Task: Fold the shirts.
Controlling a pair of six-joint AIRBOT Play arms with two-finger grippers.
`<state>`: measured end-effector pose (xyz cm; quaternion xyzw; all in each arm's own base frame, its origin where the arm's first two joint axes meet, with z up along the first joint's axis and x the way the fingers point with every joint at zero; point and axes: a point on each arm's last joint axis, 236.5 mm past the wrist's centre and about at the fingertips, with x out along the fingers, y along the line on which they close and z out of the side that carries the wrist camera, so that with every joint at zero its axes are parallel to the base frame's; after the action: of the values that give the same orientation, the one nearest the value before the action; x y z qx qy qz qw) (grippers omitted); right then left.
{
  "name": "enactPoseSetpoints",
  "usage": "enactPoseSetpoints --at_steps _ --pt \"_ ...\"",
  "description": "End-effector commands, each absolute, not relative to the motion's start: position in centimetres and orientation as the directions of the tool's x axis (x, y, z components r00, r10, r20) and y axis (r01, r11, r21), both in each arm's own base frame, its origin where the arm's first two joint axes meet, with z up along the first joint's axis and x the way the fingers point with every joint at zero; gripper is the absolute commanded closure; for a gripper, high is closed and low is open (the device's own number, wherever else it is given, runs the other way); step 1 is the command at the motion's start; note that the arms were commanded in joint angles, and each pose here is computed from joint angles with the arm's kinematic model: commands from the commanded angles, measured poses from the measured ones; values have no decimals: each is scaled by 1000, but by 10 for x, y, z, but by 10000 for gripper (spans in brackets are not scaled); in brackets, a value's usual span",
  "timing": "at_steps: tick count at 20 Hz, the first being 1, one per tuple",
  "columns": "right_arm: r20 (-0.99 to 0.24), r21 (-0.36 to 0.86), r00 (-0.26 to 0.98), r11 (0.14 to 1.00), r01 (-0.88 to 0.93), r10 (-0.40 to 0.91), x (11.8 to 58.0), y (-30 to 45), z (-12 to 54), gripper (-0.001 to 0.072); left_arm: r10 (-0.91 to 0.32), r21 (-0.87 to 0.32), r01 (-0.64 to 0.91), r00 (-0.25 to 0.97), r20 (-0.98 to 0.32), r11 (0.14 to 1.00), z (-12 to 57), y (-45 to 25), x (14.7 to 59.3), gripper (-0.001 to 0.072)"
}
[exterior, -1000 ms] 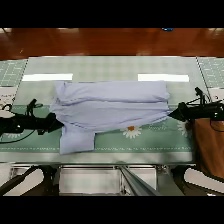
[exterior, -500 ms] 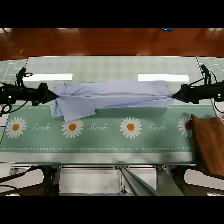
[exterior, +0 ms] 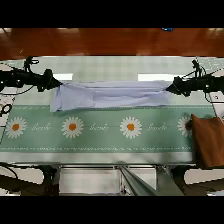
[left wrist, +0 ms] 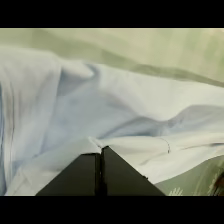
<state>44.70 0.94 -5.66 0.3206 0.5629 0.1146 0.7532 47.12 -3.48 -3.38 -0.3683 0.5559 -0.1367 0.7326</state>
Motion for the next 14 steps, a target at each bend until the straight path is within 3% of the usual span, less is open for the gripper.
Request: enactPoseSetpoints --at_steps 1,14 --pt "-760 631 350 749 200 547 462 10 -63 692 -611 -691 -190 345 -712 698 -42 -38 493 691" --pt "-729 665 404 712 225 553 499 3 -79 691 -574 -675 -184 396 -716 715 -58 -31 521 680"
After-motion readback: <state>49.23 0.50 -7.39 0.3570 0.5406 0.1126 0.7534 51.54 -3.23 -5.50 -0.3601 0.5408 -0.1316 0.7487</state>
